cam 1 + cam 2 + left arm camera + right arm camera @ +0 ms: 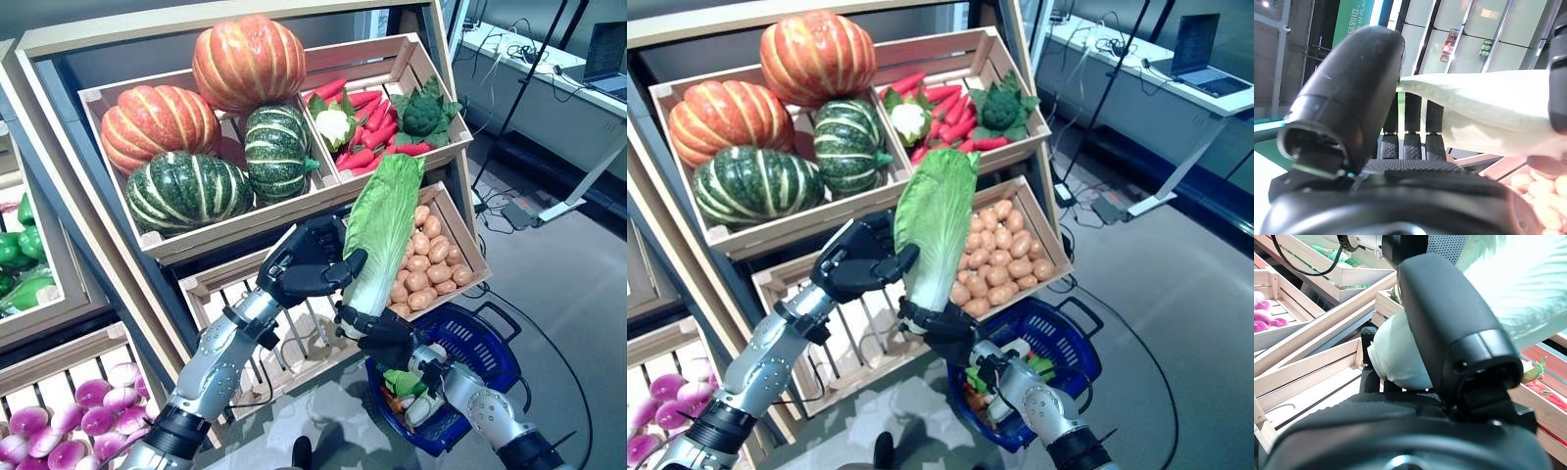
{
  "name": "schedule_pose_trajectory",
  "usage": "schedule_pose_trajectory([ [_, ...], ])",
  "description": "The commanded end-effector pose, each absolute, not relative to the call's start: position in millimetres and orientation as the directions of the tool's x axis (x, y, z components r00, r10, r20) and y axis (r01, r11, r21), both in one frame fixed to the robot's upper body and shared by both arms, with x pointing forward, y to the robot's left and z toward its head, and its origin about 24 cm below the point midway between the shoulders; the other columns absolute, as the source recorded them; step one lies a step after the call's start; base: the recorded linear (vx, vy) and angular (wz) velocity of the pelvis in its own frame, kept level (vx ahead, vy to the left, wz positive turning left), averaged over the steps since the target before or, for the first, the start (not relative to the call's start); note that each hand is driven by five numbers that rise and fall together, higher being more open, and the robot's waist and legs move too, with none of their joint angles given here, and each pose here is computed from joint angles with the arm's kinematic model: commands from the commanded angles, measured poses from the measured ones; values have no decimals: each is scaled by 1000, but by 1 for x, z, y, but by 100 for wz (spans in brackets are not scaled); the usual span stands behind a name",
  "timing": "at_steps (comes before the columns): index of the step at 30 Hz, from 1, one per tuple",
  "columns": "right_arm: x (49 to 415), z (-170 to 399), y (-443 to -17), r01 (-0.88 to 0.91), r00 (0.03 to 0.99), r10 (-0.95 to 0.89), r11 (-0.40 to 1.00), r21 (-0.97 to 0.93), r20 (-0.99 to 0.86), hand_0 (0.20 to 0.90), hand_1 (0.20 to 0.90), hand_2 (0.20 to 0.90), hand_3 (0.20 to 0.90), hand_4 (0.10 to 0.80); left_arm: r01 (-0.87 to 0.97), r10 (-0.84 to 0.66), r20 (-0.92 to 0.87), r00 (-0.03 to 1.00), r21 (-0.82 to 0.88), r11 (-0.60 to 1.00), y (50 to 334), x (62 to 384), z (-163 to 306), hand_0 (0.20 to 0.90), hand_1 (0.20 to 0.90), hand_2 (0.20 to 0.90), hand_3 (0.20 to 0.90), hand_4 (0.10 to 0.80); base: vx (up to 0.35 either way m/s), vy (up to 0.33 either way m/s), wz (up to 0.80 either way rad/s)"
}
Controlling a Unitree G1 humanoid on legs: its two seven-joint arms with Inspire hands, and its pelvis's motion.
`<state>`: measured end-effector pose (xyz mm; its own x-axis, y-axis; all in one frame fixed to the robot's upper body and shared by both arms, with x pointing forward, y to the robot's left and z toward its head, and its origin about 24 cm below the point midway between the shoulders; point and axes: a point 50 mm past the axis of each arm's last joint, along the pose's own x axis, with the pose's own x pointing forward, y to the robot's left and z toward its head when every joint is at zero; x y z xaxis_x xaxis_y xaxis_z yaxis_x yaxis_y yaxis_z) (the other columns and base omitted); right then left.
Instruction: Put vegetables into the basket
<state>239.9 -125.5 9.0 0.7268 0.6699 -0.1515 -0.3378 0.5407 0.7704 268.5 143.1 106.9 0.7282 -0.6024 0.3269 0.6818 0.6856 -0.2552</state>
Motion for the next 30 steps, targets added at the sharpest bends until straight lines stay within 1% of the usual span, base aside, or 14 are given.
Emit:
schedule_pose_trajectory([
  [1,262,64,-116,-535,717,673,361,764,183,300,300,300,300,400,746,-613,477,629,-151,649,145,270,144,300,300,300,300,400,0,0,0],
  [6,262,64,-116,-538,717,673,368,758,183,300,300,300,300,400,755,-629,466,622,-141,641,144,270,144,300,300,300,300,400,0,0,0],
  [7,261,64,-117,-541,717,671,366,757,189,300,300,300,300,400,757,-635,458,622,-144,637,144,269,144,406,406,406,406,471,0,0,0],
  [8,262,65,-117,-544,716,670,364,756,193,300,300,300,300,400,762,-642,457,616,-139,632,143,269,144,822,822,822,822,748,0,0,0],
  [9,262,66,-117,-546,717,669,365,754,196,300,300,300,300,400,765,-645,457,612,-135,630,142,269,144,900,900,900,900,800,0,0,0],
  [16,263,69,-119,-558,721,662,381,737,204,300,300,300,300,400,774,-658,442,610,-154,614,140,270,143,900,900,900,900,800,0,0,0],
  [22,266,73,-124,-570,734,641,403,716,224,300,300,300,300,400,794,-676,444,588,-159,586,138,269,143,900,900,900,900,800,0,0,0],
  [30,275,100,-144,-609,767,546,452,652,337,300,300,300,300,400,818,-697,445,563,-178,547,138,268,146,900,900,900,900,800,0,0,0],
])
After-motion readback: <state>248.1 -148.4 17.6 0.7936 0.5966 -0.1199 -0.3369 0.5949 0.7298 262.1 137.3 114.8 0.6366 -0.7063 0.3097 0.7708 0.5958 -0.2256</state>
